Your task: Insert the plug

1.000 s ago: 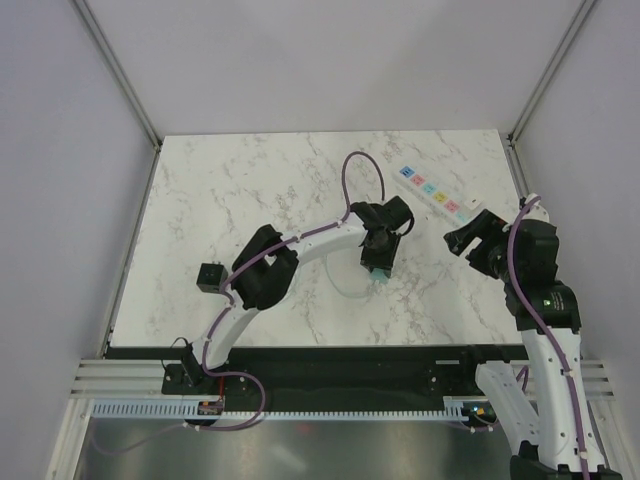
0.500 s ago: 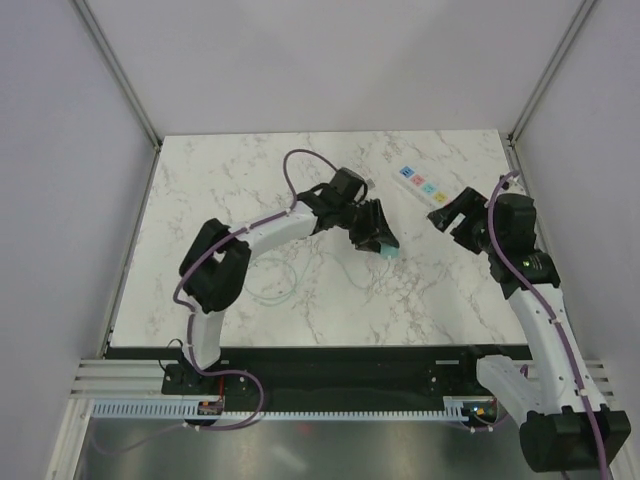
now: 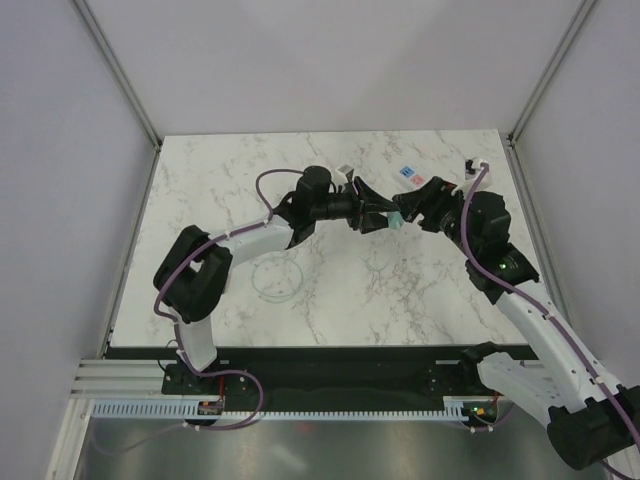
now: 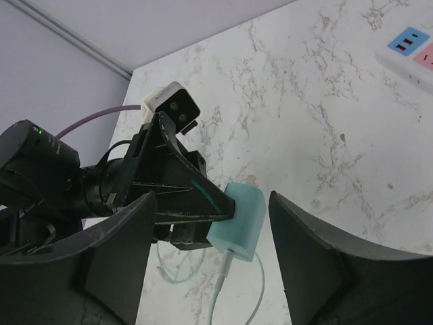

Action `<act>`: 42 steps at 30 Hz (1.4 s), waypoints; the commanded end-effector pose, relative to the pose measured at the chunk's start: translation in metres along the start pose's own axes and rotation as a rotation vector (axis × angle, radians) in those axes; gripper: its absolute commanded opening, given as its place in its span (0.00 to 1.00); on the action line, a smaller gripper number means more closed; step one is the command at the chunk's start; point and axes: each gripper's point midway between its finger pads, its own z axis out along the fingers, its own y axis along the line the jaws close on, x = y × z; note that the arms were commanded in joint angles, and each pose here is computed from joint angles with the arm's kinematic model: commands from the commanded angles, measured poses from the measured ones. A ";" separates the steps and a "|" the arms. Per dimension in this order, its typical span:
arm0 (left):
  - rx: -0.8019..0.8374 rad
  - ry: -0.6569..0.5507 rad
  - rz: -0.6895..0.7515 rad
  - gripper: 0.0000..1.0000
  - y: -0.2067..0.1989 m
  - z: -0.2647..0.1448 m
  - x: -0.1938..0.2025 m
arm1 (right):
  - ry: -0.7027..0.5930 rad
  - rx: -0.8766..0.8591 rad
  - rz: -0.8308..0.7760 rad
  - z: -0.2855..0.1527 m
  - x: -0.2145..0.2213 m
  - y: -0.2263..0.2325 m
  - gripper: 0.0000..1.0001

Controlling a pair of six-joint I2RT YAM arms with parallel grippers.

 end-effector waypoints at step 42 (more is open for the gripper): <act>0.122 -0.077 -0.122 0.02 -0.018 -0.028 -0.012 | -0.013 0.105 -0.185 0.036 0.050 0.006 0.50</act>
